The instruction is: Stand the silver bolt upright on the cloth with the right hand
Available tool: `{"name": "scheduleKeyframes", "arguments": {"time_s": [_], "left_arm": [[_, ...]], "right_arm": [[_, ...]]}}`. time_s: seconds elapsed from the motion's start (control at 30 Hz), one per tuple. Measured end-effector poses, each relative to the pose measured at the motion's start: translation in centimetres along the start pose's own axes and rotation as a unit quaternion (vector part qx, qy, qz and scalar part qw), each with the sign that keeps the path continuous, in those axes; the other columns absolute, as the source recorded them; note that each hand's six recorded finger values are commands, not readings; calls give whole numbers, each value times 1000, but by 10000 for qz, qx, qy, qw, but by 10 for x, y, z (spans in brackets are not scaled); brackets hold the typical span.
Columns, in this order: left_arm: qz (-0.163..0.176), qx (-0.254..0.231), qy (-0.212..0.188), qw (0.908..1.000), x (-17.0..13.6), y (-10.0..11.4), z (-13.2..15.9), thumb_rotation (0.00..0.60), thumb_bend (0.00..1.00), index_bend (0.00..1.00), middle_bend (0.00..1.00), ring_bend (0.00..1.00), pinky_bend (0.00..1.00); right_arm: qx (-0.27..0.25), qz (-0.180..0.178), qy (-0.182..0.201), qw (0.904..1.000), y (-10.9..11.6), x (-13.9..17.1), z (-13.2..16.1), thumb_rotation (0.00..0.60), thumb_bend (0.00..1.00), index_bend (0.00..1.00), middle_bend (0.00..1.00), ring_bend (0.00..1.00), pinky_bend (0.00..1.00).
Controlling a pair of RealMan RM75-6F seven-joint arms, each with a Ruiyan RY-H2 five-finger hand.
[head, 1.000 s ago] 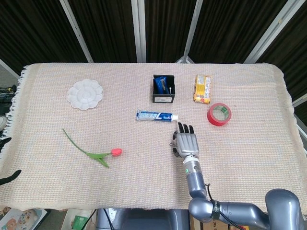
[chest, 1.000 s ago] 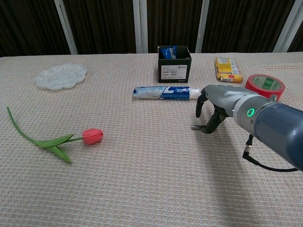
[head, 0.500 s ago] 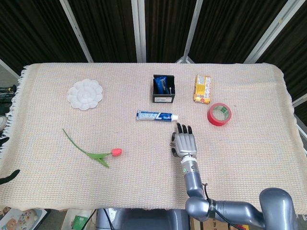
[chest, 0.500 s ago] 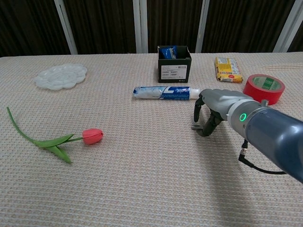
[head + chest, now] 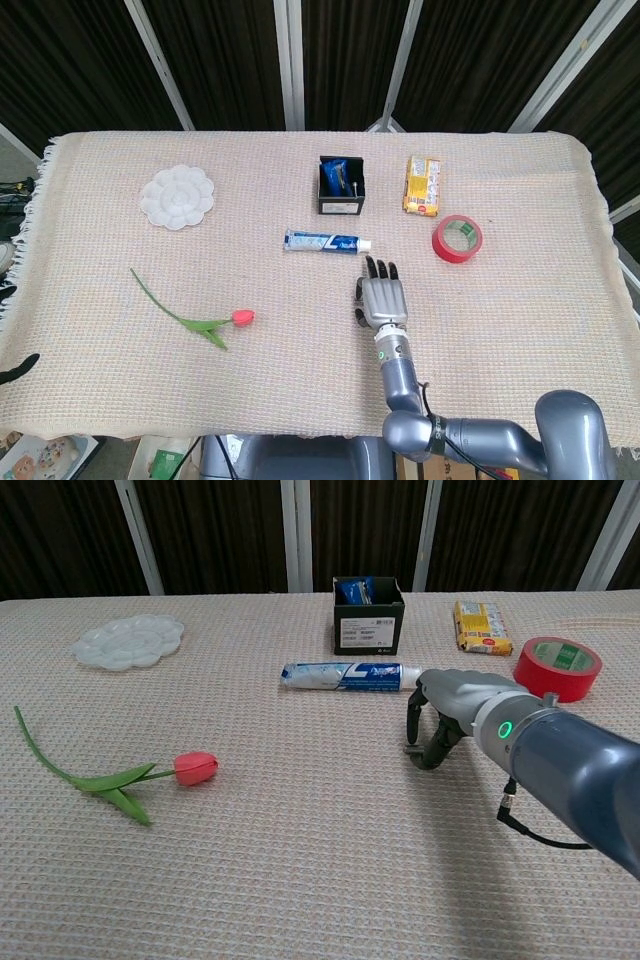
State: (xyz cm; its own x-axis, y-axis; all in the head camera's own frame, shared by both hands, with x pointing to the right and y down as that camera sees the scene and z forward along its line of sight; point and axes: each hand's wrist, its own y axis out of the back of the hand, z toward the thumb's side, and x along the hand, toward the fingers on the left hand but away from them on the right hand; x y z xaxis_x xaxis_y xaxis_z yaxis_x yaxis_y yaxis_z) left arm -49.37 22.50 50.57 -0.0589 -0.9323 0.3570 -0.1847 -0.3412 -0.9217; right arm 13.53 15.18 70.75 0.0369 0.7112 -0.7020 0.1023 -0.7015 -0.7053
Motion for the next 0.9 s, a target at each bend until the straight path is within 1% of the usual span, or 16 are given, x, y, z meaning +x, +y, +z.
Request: {"name": "scheduleKeyframes", "arguments": {"time_s": [0.53,0.9], "left_arm": [[3,2,-4,10000,0,0,0,600,248,155,0,0,0],[5,-2,-18,10000,0,0,1,600,248,155,0,0,0]], "right_arm": [[6,61,-62,10000,-5,-5,1,600,361,517,11,41,0],[-7,84,-21,10000,-5,-4,5,600,360,565,11,44,0]]}}
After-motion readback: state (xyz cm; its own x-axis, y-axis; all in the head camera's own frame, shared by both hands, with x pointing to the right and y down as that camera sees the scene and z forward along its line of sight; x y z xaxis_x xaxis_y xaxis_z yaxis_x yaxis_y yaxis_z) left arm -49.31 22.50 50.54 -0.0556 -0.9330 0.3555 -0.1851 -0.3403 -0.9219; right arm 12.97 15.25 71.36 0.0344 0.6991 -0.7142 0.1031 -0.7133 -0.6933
